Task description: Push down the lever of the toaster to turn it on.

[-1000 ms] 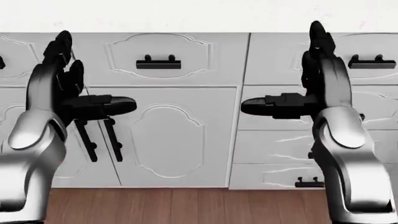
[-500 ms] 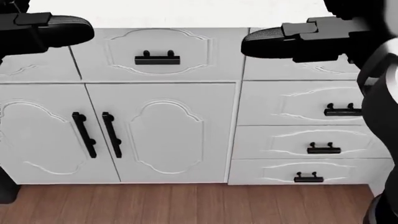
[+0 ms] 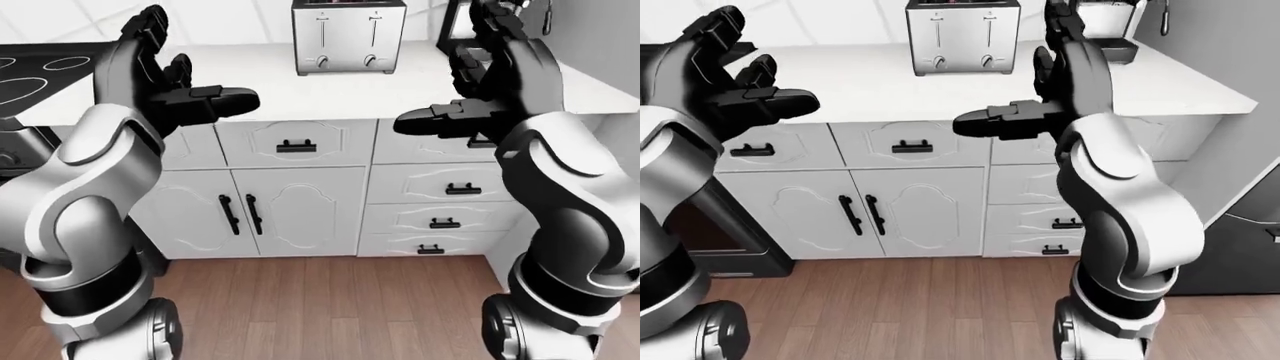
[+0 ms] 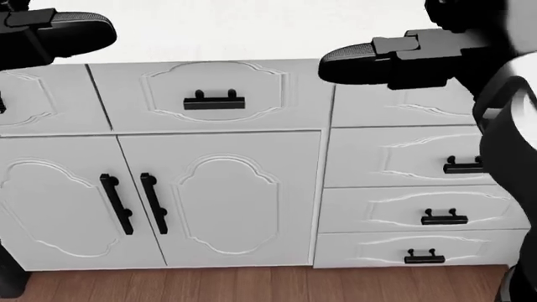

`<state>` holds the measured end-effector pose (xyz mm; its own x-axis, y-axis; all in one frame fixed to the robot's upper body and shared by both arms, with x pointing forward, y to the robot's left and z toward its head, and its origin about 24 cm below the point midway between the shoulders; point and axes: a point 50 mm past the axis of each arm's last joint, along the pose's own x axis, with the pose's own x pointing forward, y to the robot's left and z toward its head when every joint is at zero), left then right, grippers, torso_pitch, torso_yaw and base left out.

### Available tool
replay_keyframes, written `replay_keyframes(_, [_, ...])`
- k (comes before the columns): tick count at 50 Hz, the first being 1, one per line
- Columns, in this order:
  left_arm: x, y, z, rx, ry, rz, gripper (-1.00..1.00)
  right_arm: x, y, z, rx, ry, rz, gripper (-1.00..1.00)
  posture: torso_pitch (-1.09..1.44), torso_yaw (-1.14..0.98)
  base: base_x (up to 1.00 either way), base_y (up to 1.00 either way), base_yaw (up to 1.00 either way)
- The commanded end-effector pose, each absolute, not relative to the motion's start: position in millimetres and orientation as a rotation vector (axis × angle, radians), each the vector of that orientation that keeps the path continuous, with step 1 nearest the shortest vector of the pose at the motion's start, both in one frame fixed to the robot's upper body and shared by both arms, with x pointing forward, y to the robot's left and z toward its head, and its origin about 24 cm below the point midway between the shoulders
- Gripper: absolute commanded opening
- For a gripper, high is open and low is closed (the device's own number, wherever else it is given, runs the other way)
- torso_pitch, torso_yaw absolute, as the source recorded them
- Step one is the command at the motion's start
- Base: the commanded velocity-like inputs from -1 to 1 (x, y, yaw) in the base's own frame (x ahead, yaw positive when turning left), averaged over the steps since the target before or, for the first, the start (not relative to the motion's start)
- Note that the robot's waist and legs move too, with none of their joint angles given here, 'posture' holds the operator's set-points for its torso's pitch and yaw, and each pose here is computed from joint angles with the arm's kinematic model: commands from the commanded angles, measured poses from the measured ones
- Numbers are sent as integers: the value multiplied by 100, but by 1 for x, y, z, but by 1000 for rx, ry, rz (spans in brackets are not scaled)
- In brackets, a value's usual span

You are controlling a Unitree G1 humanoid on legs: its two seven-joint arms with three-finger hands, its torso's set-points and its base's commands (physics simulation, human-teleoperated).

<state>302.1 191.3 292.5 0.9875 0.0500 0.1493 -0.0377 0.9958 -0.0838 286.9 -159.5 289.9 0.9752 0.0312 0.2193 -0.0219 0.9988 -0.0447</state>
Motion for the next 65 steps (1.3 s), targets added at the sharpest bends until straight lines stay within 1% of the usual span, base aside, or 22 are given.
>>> replay_keyframes(1, [294,187,313,-85,-259,17,100,279,-164,308,-35,-329,-6,100,0,0,19,0,0])
replay_keyframes(44, [294,188,316,-93,-270,33,100,279,-163,308,-36,-322,3,100,0,0,20,0,0])
replay_keyframes(65, [294,188,316,-91,-271,35,100,280,-161,308,-40,-322,10,100,0,0,4,26,0])
